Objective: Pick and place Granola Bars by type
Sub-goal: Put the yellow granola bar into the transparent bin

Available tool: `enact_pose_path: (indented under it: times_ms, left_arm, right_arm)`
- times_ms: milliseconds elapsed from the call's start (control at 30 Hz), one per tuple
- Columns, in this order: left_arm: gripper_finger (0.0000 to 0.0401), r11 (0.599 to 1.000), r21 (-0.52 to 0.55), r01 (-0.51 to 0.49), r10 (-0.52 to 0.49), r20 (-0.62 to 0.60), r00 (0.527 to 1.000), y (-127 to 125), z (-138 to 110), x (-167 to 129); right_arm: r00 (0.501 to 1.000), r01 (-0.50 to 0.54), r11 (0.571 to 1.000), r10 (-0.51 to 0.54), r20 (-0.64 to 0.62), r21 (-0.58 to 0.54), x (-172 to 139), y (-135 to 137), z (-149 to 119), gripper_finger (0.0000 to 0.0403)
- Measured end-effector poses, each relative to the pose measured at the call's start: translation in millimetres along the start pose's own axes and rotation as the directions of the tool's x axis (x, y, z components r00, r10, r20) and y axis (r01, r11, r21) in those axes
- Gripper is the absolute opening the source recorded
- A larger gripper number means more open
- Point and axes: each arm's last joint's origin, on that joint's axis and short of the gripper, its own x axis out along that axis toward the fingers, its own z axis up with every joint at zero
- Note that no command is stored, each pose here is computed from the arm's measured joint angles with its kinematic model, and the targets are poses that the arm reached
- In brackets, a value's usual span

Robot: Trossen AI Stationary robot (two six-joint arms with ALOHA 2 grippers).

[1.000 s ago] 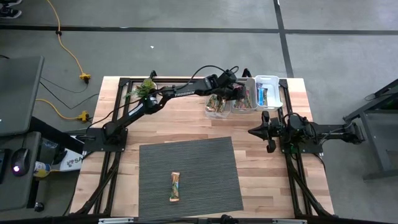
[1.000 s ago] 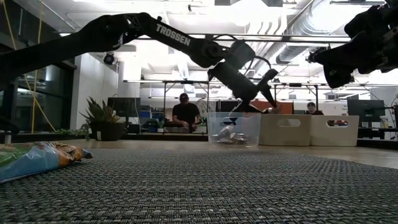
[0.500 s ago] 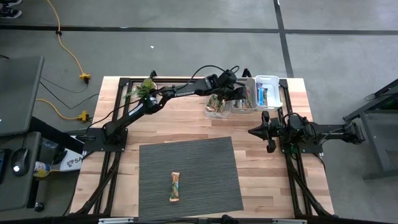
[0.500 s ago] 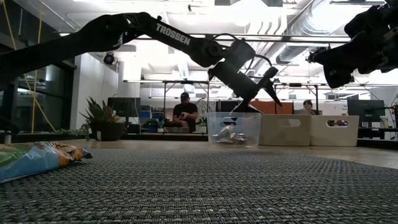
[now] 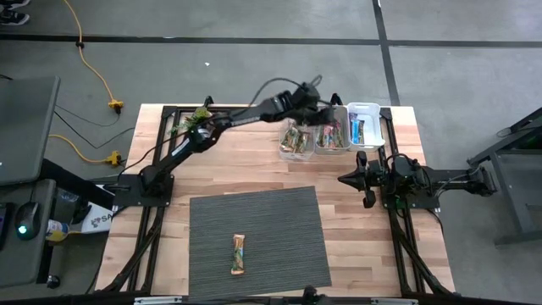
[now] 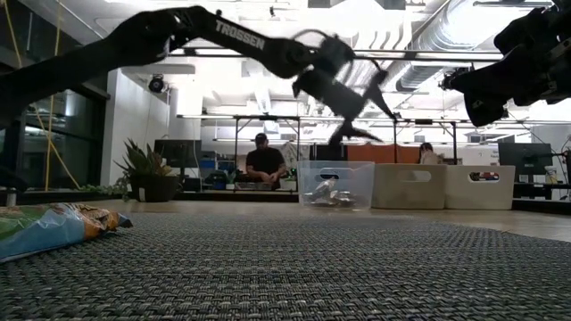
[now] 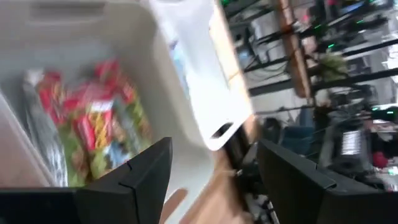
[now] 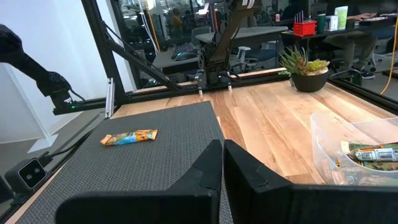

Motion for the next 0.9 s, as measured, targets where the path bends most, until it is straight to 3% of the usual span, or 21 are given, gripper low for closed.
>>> enact_pose_path:
  times_ms: [133,367,433,533,633,733,900]
  left_arm:
    - [0.0230,0.994,0.071,0.086,-0.088,0.022,0.996,-25,18,-31]
    - [0.0230,0.942,0.203,0.266,-0.265,-0.034,0.964,-83,27,-99]
    - [0.0230,0.901,0.222,0.372,-0.351,-0.128,0.928,-98,26,-117]
    - [0.0230,0.812,0.220,0.540,-0.469,-0.303,0.829,-121,20,-149]
    - [0.0230,0.755,0.208,0.621,-0.502,-0.426,0.753,-141,7,-181]
    - [0.0230,0.765,0.214,0.607,-0.456,-0.486,0.746,-151,-8,-208]
    - [0.0230,0.836,0.280,0.472,-0.304,-0.481,0.822,-163,-39,-265]
  right_arm:
    - [1.000,0.000,1.000,0.000,0.000,0.000,0,0,0,0.0000]
    - [1.000,0.000,1.000,0.000,0.000,0.000,0,0,0,0.0000]
    - [1.000,0.000,1.000,0.000,0.000,0.000,0,0,0,0.0000]
    - [1.000,0.000,1.000,0.000,0.000,0.000,0,0,0,0.0000]
    - [1.000,0.000,1.000,0.000,0.000,0.000,0,0,0,0.0000]
    - [1.000,0.000,1.000,0.000,-0.001,0.000,0,0,0,0.0000]
    - [1.000,0.001,1.000,-0.001,-0.002,0.000,0,0,0,0.0000]
